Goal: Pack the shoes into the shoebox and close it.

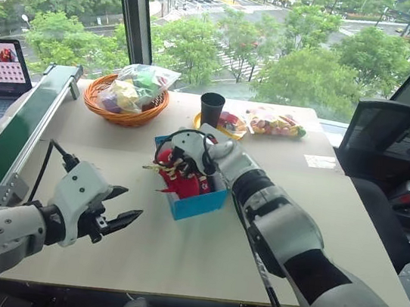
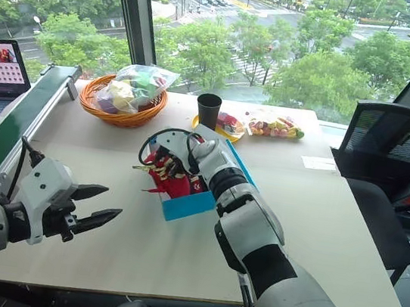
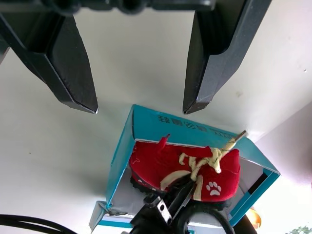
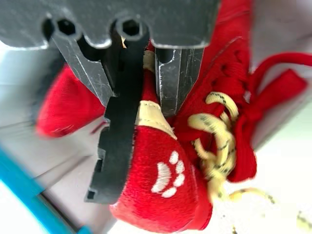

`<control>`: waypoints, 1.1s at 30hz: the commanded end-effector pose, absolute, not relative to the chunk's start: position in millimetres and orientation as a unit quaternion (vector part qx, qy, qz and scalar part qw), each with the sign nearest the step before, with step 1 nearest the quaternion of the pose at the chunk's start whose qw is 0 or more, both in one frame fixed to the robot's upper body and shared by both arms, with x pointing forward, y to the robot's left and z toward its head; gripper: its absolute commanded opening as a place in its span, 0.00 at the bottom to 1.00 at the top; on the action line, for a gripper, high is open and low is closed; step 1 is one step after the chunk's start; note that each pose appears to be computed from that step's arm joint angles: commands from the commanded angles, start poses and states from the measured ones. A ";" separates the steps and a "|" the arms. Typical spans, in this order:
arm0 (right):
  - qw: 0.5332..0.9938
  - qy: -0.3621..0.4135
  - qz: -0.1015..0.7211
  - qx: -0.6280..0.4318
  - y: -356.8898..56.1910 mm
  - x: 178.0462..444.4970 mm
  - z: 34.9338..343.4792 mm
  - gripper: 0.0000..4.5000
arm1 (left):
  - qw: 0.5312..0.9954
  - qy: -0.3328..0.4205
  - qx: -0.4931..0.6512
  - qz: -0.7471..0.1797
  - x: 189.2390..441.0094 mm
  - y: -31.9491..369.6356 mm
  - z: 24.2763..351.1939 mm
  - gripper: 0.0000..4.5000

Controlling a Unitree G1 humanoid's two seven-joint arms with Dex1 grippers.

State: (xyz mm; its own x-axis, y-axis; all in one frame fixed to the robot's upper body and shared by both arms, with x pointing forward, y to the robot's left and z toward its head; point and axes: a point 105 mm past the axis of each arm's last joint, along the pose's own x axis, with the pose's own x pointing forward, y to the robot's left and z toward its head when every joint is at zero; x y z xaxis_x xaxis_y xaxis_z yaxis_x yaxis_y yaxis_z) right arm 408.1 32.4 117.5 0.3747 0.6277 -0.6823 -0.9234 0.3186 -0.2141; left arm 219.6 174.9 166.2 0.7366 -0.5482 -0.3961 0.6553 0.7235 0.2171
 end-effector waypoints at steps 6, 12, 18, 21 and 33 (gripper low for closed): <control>0.664 0.388 0.511 -0.385 -16.7 379.9 42.2 0.11 | 0.915 0.139 0.187 -0.330 223.5 174.8 174.0 0.65; 0.604 0.356 0.475 -0.532 -45.3 393.1 33.2 0.11 | 0.914 0.139 0.190 -0.330 224.0 175.1 174.2 0.65; 0.662 0.284 0.419 -0.553 -33.4 414.9 52.1 0.11 | 0.913 0.139 0.190 -0.332 224.8 174.1 174.0 0.65; 0.738 0.332 0.435 -0.394 -11.8 403.9 55.3 0.11 | 0.913 0.138 0.190 -0.334 225.4 172.5 173.8 0.65; 0.754 0.372 0.442 -0.312 -0.8 392.4 50.2 0.21 | 0.911 0.138 0.190 -0.339 226.7 170.2 173.7 0.65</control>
